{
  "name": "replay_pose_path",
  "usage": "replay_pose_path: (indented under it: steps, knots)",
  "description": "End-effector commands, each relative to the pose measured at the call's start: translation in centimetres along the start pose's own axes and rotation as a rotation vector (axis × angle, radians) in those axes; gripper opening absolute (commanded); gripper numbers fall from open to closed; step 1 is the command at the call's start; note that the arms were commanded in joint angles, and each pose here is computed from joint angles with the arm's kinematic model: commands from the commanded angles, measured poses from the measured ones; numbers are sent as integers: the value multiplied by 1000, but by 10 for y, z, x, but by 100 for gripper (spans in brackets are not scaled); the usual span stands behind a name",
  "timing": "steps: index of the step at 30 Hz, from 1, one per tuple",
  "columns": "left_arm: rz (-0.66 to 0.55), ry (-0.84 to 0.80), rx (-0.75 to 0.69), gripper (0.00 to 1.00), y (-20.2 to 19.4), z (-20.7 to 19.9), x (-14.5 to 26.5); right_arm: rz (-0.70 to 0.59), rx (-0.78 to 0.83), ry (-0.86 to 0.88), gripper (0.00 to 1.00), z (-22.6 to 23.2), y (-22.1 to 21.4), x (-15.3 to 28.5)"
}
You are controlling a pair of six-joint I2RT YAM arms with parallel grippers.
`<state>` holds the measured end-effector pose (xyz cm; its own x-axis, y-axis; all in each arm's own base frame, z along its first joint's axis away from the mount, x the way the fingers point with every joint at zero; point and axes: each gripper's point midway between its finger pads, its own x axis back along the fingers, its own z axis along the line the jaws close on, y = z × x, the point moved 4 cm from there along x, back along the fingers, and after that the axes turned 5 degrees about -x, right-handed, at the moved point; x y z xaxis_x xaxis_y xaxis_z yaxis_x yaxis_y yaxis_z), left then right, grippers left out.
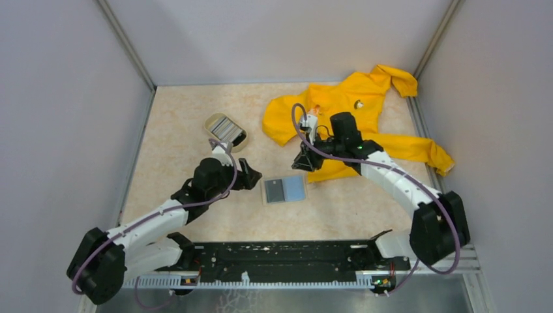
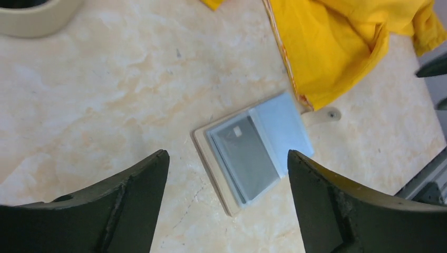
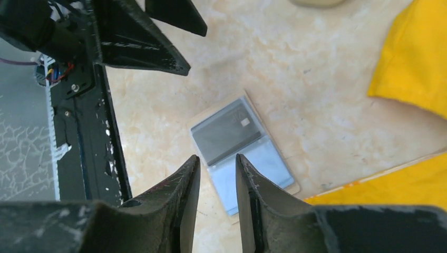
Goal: Put the credit cards into the card holder
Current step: Turn over the card slot in the card holder, then pick up the credit card from the storage box.
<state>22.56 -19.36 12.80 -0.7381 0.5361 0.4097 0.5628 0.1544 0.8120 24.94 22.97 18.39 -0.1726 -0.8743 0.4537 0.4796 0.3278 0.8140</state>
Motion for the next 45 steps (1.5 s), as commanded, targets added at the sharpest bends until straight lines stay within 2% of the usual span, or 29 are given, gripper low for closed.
replay_pose_path:
  steps: [1, 2, 4, 10, 13, 16, 20, 22, 26, 30, 32, 36, 40, 45]
  knots:
    - [-127, 60, -86, 97, 45, 11, 5, -108, 211, 78, 37, 30, 43, 38]
    - [-144, 75, -89, 98, 55, 16, 3, -121, 246, 93, 47, 35, 52, 43]
    - [-148, 80, -78, 98, 74, 27, -1, -134, 287, 132, 55, 43, 62, 47]
    - [-42, 195, -70, 98, 117, 62, -30, -165, 263, 271, 57, 52, 66, 38]
    - [71, 289, -172, 97, 128, 77, -42, -135, 261, 228, 57, 43, 52, 35]
    - [227, 361, -314, 86, 137, 91, -47, -163, 269, 243, 57, 46, 42, 34]
    - [424, 462, -557, 85, 147, 117, -46, -168, 269, 235, 57, 46, 42, 35]
    - [487, 524, -628, 85, 157, 127, -45, -152, 271, 225, 57, 43, 41, 34]
    - [464, 530, -664, 85, 170, 127, -54, -146, 265, 208, 57, 41, 38, 33]
    - [429, 490, -737, 86, 164, 124, -68, -144, 275, 179, 57, 37, 37, 33]
    - [430, 485, -814, 86, 157, 123, -74, -141, 281, 167, 57, 35, 36, 33]
    - [402, 453, -1060, 87, 137, 119, -91, -120, 261, 173, 56, 30, 32, 28]
    - [425, 501, -1092, 86, 130, 125, -103, -106, 258, 156, 56, 26, 29, 26]
    - [436, 517, -1064, 76, 131, 126, -108, -94, 248, 161, 56, 23, 25, 24]
